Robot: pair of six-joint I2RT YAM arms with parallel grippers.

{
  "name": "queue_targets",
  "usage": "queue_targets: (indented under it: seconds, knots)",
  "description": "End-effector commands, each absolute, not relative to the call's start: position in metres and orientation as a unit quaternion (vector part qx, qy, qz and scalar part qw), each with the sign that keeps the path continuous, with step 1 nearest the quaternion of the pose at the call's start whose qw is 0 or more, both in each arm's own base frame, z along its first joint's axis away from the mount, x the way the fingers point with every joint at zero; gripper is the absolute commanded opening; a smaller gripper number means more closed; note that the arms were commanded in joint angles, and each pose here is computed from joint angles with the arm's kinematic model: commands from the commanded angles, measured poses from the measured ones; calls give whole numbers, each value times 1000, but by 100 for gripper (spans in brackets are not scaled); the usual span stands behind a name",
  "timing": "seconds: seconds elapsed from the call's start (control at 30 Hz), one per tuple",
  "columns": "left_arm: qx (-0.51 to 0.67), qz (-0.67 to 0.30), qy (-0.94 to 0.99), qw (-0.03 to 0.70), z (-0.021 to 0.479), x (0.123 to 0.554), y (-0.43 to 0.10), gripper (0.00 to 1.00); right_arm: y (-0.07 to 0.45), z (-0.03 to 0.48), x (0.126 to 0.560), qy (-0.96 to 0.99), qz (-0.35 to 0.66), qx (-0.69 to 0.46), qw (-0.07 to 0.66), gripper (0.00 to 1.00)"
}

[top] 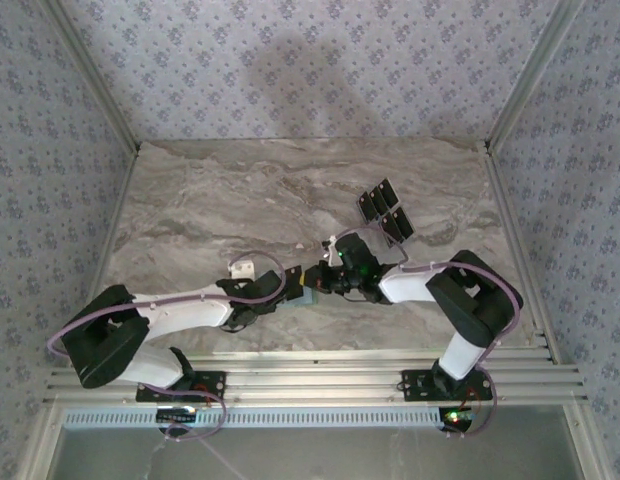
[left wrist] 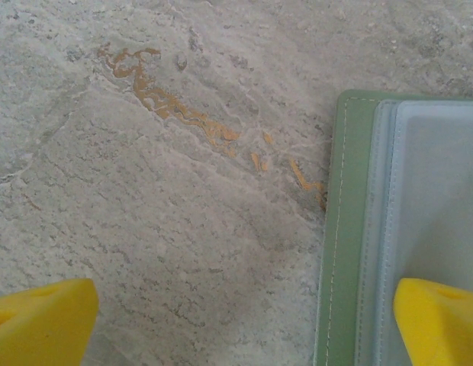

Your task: Put the credit cards into the card holder

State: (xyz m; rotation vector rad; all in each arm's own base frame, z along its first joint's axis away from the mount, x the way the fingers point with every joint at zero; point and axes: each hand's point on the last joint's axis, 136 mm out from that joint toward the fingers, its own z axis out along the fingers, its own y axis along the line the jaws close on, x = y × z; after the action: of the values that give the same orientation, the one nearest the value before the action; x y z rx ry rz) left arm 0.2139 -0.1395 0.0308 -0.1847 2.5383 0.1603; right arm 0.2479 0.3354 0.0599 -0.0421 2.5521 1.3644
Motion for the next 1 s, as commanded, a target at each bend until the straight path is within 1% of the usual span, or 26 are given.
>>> queue_targets:
  seconds: [0.0,0.67,0.97]
  knots:
    - [-57,103,956,269,24,202,-123,99,344,64,252,870,477,-14,124,0]
    - [-56,104,956,268,23,202,-123,99,350,48,251,872,476,-7,112,0]
    - [-55,105,956,268,23,202,-123,99,352,50,250,867,482,-29,126,0]
